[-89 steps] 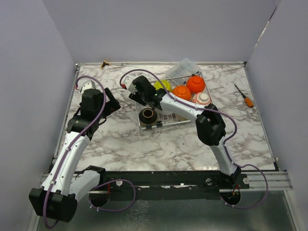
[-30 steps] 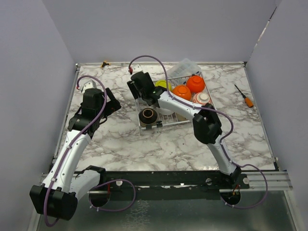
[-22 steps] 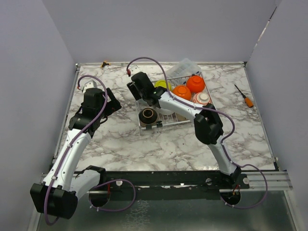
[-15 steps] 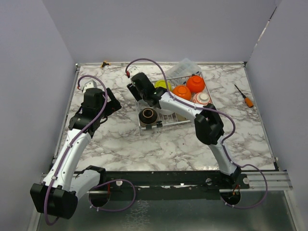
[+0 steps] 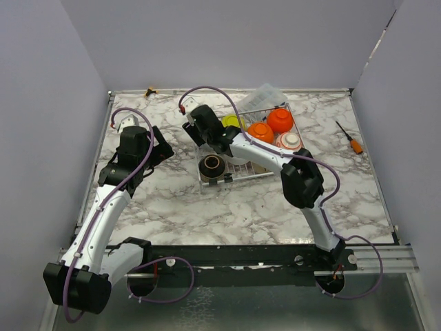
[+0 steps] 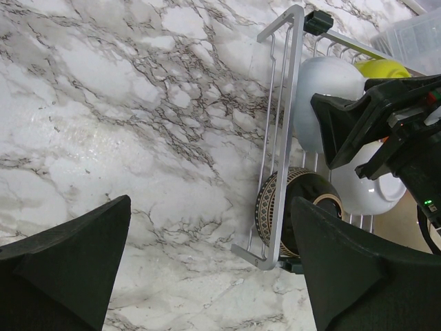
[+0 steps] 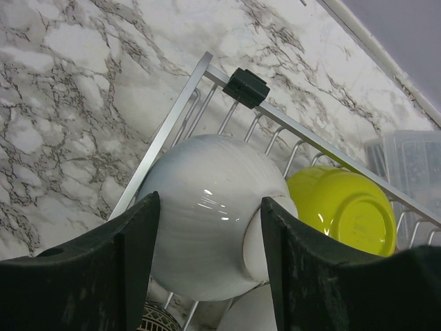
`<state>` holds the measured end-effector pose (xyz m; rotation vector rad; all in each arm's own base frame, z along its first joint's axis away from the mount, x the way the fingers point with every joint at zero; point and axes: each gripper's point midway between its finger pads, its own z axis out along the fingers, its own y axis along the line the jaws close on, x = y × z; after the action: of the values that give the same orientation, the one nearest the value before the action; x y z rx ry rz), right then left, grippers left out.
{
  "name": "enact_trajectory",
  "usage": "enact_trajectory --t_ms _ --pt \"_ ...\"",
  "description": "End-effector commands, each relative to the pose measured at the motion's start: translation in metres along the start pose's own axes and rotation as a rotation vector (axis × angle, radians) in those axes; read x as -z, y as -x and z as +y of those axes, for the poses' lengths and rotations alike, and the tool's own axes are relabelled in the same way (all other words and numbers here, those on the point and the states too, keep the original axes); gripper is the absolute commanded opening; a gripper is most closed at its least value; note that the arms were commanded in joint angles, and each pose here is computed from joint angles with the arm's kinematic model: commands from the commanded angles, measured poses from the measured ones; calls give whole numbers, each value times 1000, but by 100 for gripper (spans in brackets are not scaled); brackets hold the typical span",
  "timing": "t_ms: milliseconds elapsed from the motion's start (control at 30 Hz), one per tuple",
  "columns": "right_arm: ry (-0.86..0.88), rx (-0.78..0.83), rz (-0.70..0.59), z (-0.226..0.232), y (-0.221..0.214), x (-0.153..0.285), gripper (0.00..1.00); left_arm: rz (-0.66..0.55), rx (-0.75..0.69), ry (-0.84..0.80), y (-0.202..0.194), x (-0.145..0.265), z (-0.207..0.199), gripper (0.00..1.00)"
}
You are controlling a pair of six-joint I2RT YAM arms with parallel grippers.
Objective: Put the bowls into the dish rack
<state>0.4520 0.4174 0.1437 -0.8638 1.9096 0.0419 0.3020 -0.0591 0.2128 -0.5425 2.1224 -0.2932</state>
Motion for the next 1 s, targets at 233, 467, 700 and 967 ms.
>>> enact_trajectory --t_ms 233,467,700,967 --pt "116 124 231 33 -80 -6 58 -4 3 -13 0 2 0 99" --pt "61 144 245 31 -95 -19 58 -6 -1 -9 -1 3 2 99" --pt "35 128 225 28 -80 -26 58 -10 4 -10 1 5 2 99" --pt "20 -5 119 16 -30 -4 57 -7 3 -8 1 4 2 99"
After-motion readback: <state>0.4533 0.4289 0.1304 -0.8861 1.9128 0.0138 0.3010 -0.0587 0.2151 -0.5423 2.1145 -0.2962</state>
